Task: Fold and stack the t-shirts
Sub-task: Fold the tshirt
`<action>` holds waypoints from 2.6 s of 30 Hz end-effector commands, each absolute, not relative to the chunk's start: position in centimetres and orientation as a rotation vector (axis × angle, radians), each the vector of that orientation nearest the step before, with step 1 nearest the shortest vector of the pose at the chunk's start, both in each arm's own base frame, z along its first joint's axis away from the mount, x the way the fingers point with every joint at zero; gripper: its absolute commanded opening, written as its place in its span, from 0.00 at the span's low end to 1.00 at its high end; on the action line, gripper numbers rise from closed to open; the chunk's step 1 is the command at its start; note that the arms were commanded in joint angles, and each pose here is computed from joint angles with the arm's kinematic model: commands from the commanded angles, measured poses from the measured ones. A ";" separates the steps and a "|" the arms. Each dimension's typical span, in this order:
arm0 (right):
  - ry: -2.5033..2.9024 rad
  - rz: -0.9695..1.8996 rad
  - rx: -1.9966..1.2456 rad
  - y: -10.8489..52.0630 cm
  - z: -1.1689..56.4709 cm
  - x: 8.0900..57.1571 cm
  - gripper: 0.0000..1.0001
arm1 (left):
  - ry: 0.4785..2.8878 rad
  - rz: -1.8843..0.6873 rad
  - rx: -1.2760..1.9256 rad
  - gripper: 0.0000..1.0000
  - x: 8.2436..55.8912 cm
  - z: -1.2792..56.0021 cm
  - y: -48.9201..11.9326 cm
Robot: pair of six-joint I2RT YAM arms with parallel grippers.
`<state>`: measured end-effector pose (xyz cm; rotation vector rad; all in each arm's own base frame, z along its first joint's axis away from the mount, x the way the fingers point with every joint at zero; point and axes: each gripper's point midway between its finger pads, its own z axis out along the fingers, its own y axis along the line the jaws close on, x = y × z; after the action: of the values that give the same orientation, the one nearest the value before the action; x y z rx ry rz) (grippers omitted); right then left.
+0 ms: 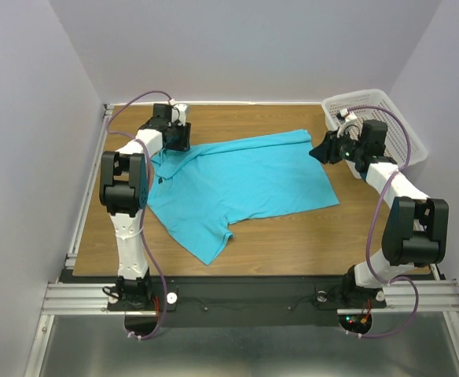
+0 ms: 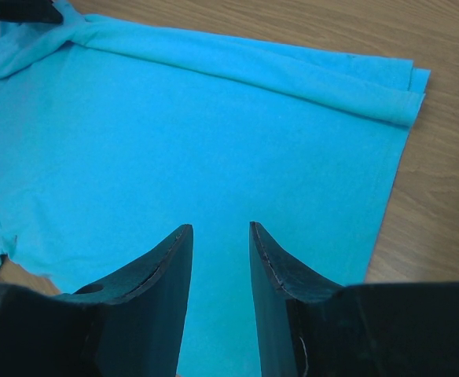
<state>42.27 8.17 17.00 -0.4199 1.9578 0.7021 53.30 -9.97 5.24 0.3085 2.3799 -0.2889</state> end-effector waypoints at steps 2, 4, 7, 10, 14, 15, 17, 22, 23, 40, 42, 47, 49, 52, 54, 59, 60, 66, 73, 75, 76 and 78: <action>1.918 0.686 -0.438 7.9 17.7 42.5 0.41 | 2.339 -0.348 0.377 0.40 53.7 7.1 -11.4; 1.916 0.684 -0.436 7.8 17.8 42.5 0.41 | 2.332 -0.353 0.381 0.28 53.8 7.4 -11.5; 1.915 0.684 -0.433 7.7 17.9 42.5 0.41 | 2.296 -0.362 0.392 0.07 53.7 8.9 -11.7; 1.914 0.687 -0.434 7.7 18.0 42.5 0.41 | 2.252 -0.373 0.420 0.00 53.3 10.9 -11.9; 1.911 0.684 -0.432 7.6 18.1 42.4 0.41 | 2.177 -0.412 0.478 0.00 51.8 13.6 -12.6; 1.910 0.683 -0.432 7.6 18.1 42.4 0.41 | 2.168 -0.445 0.497 0.00 50.6 13.9 -12.9; 1.909 0.683 -0.432 7.5 18.1 42.4 0.41 | 2.157 -0.478 0.531 0.00 49.4 14.0 -13.3; 1.905 0.686 -0.434 7.5 18.3 42.4 0.41 | 2.189 -0.602 0.598 0.00 45.3 12.1 -14.4; 1.907 0.687 -0.434 7.5 18.2 42.4 0.41 | 2.197 -0.616 0.607 0.00 44.8 11.6 -14.7; 1.909 0.687 -0.430 7.2 18.1 42.5 0.41 | 2.407 -0.550 0.709 0.20 41.5 6.3 -15.8; 1.907 0.690 -0.431 7.2 18.1 42.5 0.41 | 2.414 -0.529 0.699 0.33 41.4 6.4 -15.6; 1.906 0.689 -0.435 7.2 18.1 42.4 0.41 | 2.366 -0.365 0.582 0.49 43.0 8.5 -13.9; 1.908 0.692 -0.438 7.3 18.0 42.4 0.41 | 2.274 -0.290 0.511 0.55 43.9 11.2 -12.9; 1.906 0.697 -0.444 7.3 17.9 42.4 0.41 | 2.123 -0.269 0.418 0.63 44.4 15.7 -12.5; 1.908 0.704 -0.444 7.4 17.8 42.4 0.41 | 2.046 -0.275 0.362 0.69 44.2 18.0 -12.1; 1.910 0.719 -0.447 7.5 17.7 42.2 0.41 | 2.038 -0.203 -0.006 0.70 46.7 18.8 -6.6; 1.911 0.722 -0.446 7.6 17.6 42.2 0.41 | 2.053 -0.185 -0.056 0.68 47.5 18.4 -5.7; 1.919 0.731 -0.441 7.6 17.3 42.2 0.41 | 2.076 -0.232 -0.301 0.63 50.6 17.1 -2.9; 1.925 0.735 -0.437 7.6 17.0 42.3 0.41 | 2.120 -0.261 -0.323 0.55 52.9 16.0 -3.6; 1.926 0.743 -0.439 7.7 16.9 42.2 0.41 | 2.143 -0.244 -0.243 0.56 53.0 15.6 -4.1; 1.928 0.744 -0.438 7.7 16.9 42.2 0.41 | 2.150 -0.241 -0.242 0.56 52.9 15.3 -4.2; 1.932 0.754 -0.435 7.7 16.7 42.2 0.41 | 2.182 -0.215 -0.203 0.56 53.1 14.5 -4.2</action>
<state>42.08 7.69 16.97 -0.4183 1.9512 0.7364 52.06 -3.62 12.63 -0.2923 2.2007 -0.2318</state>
